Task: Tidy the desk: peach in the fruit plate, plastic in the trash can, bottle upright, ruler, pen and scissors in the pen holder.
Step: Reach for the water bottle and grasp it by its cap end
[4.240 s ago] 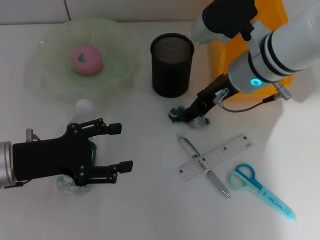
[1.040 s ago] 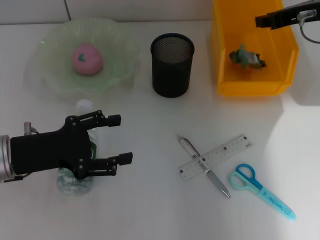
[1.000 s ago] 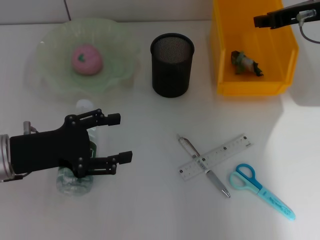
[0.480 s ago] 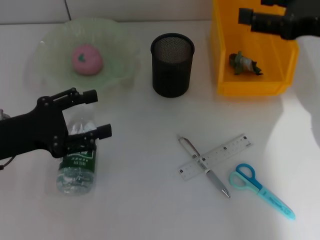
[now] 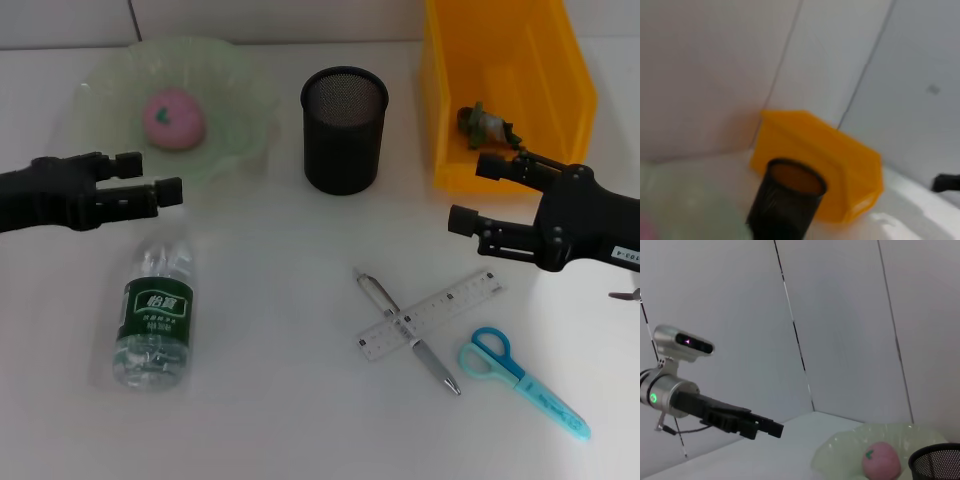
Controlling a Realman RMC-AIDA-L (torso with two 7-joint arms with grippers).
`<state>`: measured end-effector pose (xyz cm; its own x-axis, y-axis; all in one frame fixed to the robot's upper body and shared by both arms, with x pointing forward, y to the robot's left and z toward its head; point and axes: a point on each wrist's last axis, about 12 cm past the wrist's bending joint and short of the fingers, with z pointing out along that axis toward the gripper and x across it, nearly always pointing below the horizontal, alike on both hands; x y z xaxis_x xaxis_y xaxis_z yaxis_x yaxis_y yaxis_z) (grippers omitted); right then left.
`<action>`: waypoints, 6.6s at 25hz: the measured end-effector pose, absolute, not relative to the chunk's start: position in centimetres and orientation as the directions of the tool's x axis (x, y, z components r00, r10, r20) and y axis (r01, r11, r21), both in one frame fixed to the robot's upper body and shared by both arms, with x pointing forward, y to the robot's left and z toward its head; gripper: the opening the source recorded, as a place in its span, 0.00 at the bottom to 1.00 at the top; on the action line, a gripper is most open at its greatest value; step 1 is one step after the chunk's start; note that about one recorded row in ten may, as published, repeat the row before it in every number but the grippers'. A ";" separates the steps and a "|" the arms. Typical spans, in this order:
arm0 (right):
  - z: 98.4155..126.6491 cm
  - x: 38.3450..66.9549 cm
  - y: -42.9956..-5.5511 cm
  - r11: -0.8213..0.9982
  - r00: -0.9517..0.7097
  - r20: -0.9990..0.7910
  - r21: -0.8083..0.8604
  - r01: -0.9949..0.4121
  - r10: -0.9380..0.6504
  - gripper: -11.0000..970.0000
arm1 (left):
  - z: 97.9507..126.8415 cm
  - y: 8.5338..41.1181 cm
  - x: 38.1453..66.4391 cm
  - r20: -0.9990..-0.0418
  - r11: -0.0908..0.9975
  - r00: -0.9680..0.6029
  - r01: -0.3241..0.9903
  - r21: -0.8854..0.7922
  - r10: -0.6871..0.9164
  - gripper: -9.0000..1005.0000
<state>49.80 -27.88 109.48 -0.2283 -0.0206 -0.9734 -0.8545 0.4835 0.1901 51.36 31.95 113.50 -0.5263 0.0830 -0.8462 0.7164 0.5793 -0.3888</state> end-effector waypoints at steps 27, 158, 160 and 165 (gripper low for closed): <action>108.9 49.8 -27.9 0.479 -0.252 -0.965 0.191 -0.857 -0.068 0.87 | 115.0 24.7 55.4 -0.598 0.855 -0.736 0.494 -0.157 0.316 0.73; 108.0 50.6 -29.8 0.547 -0.428 -0.899 0.312 -0.777 -0.096 0.87 | 111.9 17.0 57.4 -0.565 0.656 -0.544 0.755 -0.007 0.621 0.78; 108.0 50.6 -29.8 0.546 -0.429 -0.898 0.311 -0.778 -0.100 0.87 | 111.5 17.0 57.6 -0.555 0.660 -0.551 0.751 -0.004 0.623 0.78; 107.9 50.6 -29.7 0.544 -0.431 -0.896 0.311 -0.779 -0.105 0.87 | 111.2 17.1 57.6 -0.548 0.663 -0.553 0.749 0.003 0.627 0.77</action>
